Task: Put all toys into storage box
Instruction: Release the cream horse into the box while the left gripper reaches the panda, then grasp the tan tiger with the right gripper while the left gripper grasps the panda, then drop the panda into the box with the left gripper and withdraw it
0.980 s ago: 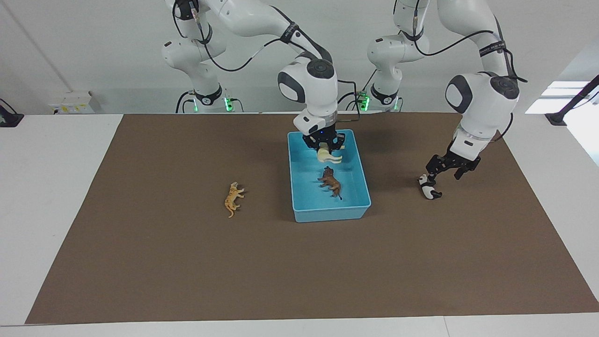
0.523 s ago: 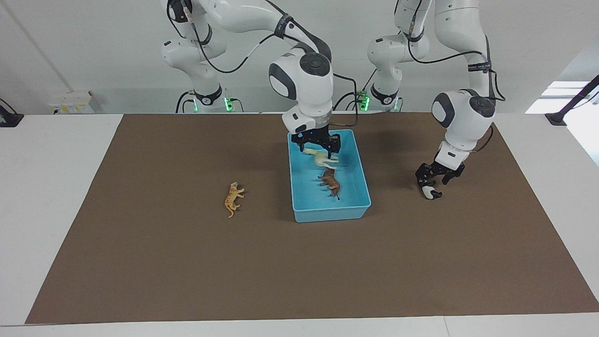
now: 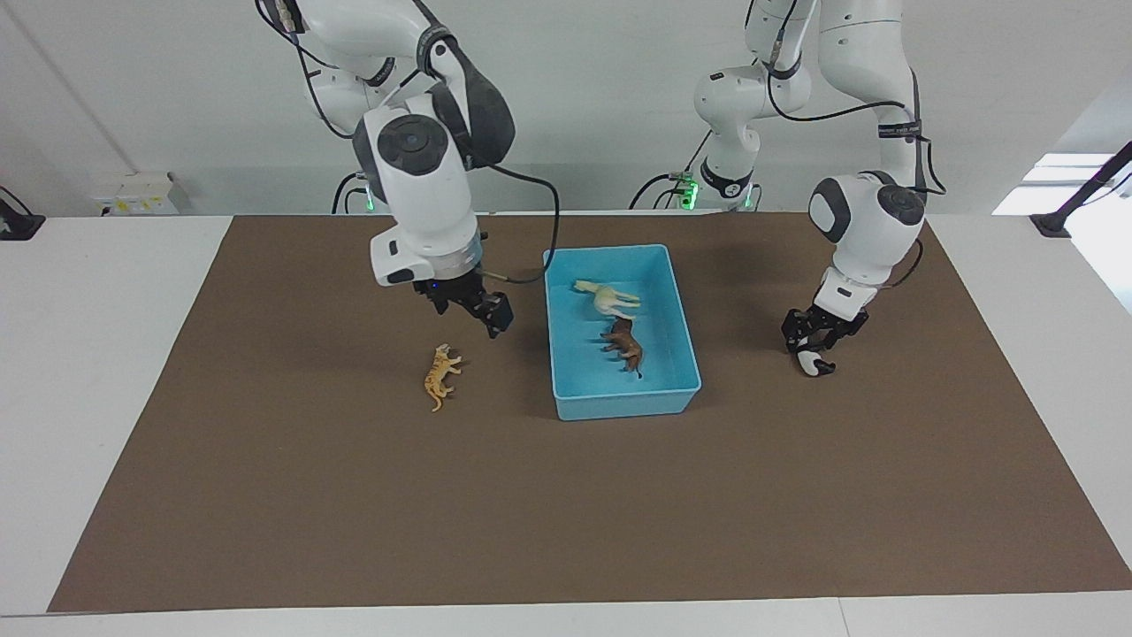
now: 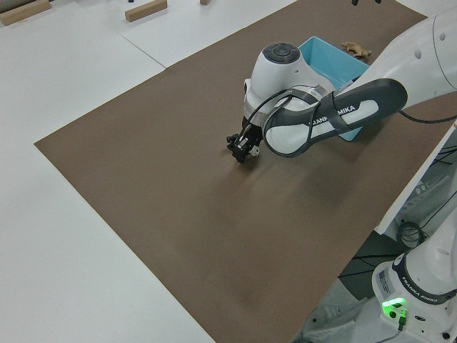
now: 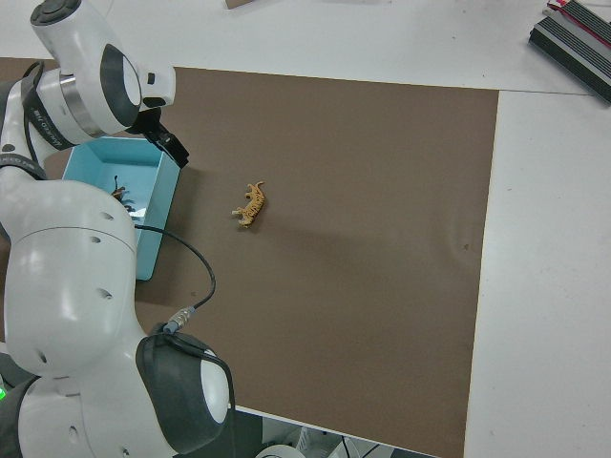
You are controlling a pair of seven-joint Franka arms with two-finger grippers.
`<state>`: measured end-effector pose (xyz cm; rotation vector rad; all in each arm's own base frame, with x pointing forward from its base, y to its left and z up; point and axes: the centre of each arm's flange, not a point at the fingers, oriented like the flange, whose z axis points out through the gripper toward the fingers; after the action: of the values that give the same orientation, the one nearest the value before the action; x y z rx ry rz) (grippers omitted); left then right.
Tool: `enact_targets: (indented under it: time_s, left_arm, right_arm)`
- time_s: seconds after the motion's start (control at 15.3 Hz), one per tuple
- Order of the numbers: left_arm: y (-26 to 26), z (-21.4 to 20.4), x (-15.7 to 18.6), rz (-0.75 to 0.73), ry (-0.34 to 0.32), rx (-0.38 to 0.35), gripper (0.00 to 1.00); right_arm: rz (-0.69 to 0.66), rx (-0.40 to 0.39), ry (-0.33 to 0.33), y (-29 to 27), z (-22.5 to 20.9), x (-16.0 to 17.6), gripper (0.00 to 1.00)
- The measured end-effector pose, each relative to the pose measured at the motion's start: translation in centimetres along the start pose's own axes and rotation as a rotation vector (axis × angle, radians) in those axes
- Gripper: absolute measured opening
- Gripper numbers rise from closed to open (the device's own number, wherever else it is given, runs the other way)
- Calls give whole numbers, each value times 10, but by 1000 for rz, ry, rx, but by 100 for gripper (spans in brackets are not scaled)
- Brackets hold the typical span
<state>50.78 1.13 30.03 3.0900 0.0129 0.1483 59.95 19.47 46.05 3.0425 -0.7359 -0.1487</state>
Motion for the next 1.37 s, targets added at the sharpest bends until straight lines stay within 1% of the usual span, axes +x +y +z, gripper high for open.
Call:
enact_targets:
  time_s: [0.07, 0.2, 0.26, 0.33, 0.39, 0.52, 0.65, 0.72, 0.78, 0.91, 1.05, 1.18, 1.31, 1.37]
  left_arm:
    - [0, -1, 0, 0, 2, 0, 56]
    - [0, -4, 3, 0, 9, 0, 56]
    - [1, -9, 8, 1, 12, -1, 56]
    - [2, -20, 17, 3, 1, -4, 56]
    - [4, -41, 31, 0, -21, -10, 56]
    - [21, -102, 61, -27, -66, -22, 56]
    - [70, -156, 70, -75, -81, -25, 56]
    - [108, -170, 66, -110, -76, -25, 56]
    - [152, -176, 57, -142, -73, -27, 56]
    - [236, -174, 30, -184, -70, -35, 56]
    - [296, -162, 1, -204, -49, -56, 56]
    - [326, -145, -20, -203, -30, -76, 56]
    - [341, -124, -31, -197, -32, -80, 56]
    - [342, -117, -33, -197, -35, -78, 63]
  right_arm:
    - [-23, 1, 1, 13, 15, 7, 100]
    - [-62, 24, 35, 33, 50, 10, 100]
    - [-86, 34, 54, 42, 68, 6, 100]
    - [-111, 40, 68, 49, 85, -1, 100]
    - [-141, 41, 78, 54, 99, -8, 100]
    - [-220, 28, 90, 62, 118, -18, 100]
    - [-290, -4, 132, 66, 128, -21, 100]
    - [-313, -16, 156, 68, 132, -22, 100]
    - [-328, -22, 171, 69, 137, -24, 100]
    - [-339, -21, 179, 70, 144, -25, 100]
    - [-341, -5, 191, 66, 149, -23, 100]
    - [-337, 7, 201, 61, 147, -16, 100]
    - [-321, 12, 197, 57, 149, -12, 100]
    - [-306, 10, 186, 56, 157, -11, 100]
